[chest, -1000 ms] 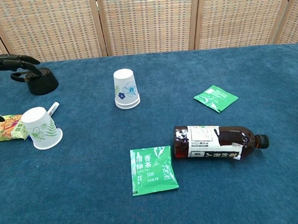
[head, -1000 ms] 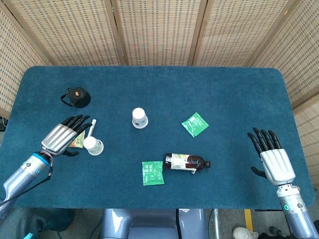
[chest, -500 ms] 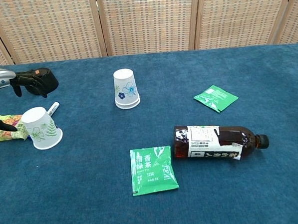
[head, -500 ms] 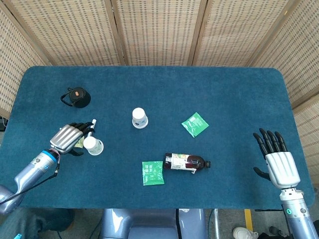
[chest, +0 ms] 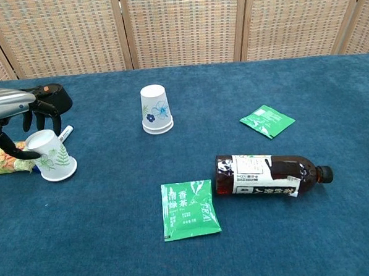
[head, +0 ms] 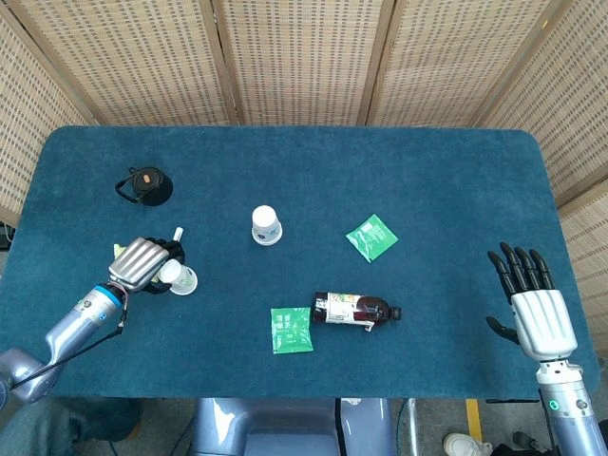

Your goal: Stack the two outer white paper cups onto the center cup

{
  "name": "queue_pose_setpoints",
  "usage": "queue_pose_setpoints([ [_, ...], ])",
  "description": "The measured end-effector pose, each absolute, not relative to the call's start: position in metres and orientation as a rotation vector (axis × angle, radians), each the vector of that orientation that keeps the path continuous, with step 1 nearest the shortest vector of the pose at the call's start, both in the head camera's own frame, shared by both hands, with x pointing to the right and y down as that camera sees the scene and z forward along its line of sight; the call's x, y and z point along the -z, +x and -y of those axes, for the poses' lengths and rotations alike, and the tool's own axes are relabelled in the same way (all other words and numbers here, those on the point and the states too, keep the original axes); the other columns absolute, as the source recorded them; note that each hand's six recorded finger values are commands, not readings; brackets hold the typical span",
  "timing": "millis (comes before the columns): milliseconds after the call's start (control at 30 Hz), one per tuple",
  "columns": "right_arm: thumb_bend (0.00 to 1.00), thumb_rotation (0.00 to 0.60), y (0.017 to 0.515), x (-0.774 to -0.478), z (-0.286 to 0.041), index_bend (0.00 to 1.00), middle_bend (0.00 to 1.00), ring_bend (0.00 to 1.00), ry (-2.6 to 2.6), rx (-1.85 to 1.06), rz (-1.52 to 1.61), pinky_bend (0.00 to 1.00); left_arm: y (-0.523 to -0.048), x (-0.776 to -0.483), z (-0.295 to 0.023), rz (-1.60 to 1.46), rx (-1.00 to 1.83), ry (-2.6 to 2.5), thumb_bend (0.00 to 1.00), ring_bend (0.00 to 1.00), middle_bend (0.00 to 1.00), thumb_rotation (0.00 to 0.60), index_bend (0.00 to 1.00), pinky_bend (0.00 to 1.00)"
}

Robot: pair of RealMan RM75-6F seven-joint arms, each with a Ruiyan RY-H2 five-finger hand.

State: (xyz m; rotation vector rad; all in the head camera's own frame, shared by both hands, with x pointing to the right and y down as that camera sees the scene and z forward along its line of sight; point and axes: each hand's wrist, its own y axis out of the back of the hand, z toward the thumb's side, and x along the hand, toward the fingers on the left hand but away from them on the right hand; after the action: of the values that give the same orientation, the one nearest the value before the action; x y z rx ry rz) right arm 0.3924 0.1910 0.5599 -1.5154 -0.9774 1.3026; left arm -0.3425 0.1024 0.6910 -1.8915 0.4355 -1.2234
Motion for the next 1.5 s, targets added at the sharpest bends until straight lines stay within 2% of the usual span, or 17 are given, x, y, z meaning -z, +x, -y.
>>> queue_pose_setpoints([
  [233, 0.00, 0.600, 0.393, -0.560, -0.191, 0.00, 0.00, 0.00, -1.515, -1.303, 0.981, 0.00, -0.345, -0.687, -0.095, -0.431, 1.237, -1.860, 0.37, 0.44, 0.39, 0.600, 0.54, 0.48],
  [367, 0.00, 0.600, 0.394, -0.560, -0.190, 0.00, 0.00, 0.00, -1.515, -1.306, 0.985, 0.00, -0.339, -0.675, -0.084, -0.463, 1.207, -1.854, 0.36, 0.44, 0.39, 0.600, 0.54, 0.48],
  [567, 0.00, 0.600, 0.396, -0.558, -0.187, 0.00, 0.00, 0.00, -1.505, -1.312, 0.994, 0.00, -0.295, -0.635, -0.031, -0.590, 1.079, -1.827, 0.36, 0.44, 0.39, 0.600, 0.54, 0.48],
  [667, 0.00, 0.600, 0.400, -0.558, -0.186, 0.00, 0.00, 0.00, -1.499, -1.322, 1.004, 0.00, -0.273, -0.626, -0.005, -0.614, 1.078, -1.818, 0.36, 0.44, 0.39, 0.600, 0.54, 0.48],
  [800, 0.00, 0.600, 0.405, -0.556, -0.183, 0.00, 0.00, 0.00, -1.484, -1.336, 1.021, 0.00, -0.238, -0.626, 0.019, -0.598, 1.098, -1.821, 0.36, 0.44, 0.39, 0.600, 0.54, 0.48],
  [1000, 0.00, 0.600, 0.411, -0.556, -0.179, 0.00, 0.00, 0.00, -1.472, -1.351, 1.034, 0.00, -0.191, -0.634, 0.033, -0.586, 1.086, -1.837, 0.36, 0.44, 0.39, 0.600, 0.54, 0.48],
  [1500, 0.00, 0.600, 0.418, -0.557, -0.176, 0.00, 0.00, 0.00, -1.467, -1.366, 1.052, 0.00, -0.167, -0.652, 0.034, -0.518, 1.151, -1.853, 0.32, 0.44, 0.39, 0.600, 0.52, 0.46],
])
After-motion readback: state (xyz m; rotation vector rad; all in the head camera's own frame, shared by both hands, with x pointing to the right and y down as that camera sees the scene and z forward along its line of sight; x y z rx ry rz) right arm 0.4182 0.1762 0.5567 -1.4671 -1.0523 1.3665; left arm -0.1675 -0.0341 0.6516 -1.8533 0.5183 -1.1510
